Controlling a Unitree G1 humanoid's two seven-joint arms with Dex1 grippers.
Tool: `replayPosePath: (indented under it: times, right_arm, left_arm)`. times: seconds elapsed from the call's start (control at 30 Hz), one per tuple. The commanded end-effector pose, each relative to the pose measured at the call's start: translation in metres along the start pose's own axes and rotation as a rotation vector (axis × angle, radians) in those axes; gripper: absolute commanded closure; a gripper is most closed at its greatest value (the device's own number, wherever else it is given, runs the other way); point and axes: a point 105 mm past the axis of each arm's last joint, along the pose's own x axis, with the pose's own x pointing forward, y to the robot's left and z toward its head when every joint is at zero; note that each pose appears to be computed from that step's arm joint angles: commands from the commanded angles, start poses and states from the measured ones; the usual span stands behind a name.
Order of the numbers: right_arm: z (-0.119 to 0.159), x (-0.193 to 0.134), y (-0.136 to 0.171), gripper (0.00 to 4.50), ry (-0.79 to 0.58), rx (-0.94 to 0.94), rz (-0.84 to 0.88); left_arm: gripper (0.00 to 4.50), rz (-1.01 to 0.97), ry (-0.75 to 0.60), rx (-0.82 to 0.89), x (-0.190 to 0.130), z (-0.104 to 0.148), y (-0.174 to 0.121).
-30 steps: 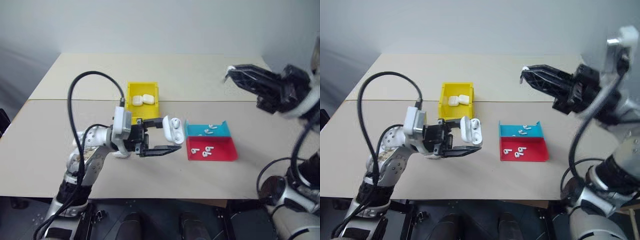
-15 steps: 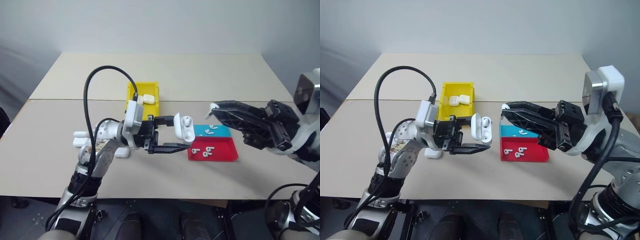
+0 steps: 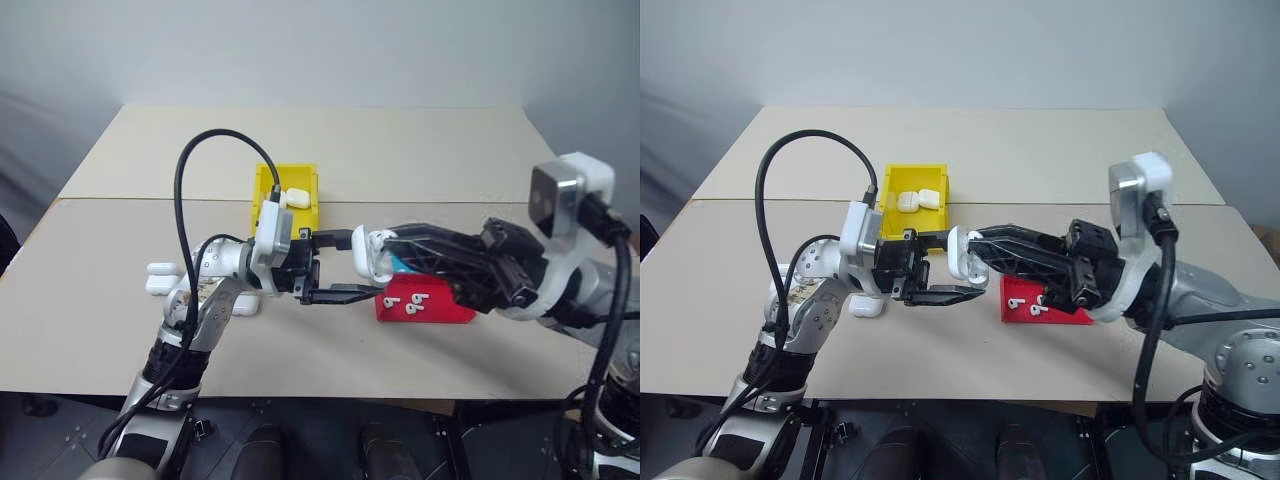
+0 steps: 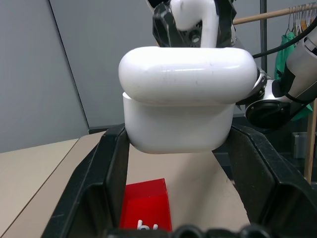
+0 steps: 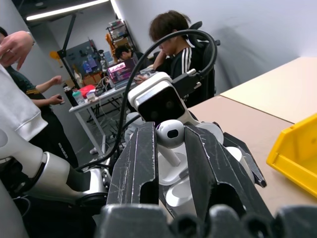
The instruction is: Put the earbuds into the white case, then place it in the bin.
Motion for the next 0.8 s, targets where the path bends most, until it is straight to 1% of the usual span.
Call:
replayPosePath:
  times: [0.03,0.57,0.8]
  right_arm:
    - [0.004,0.000,0.003,3.89,-0.014,-0.024,0.005]
    - [-0.003,-0.007,0.004,3.89,0.019,-0.001,-0.011]
    - [-0.010,-0.007,0.002,3.89,0.039,0.005,-0.027]
  left_arm:
    - [1.80,0.014,-0.020,0.036,0.000,0.006,0.002]
    - [1.80,0.026,-0.009,0.048,-0.001,0.000,0.002]
    - [1.80,0.037,-0.025,0.059,0.000,0.002,0.004]
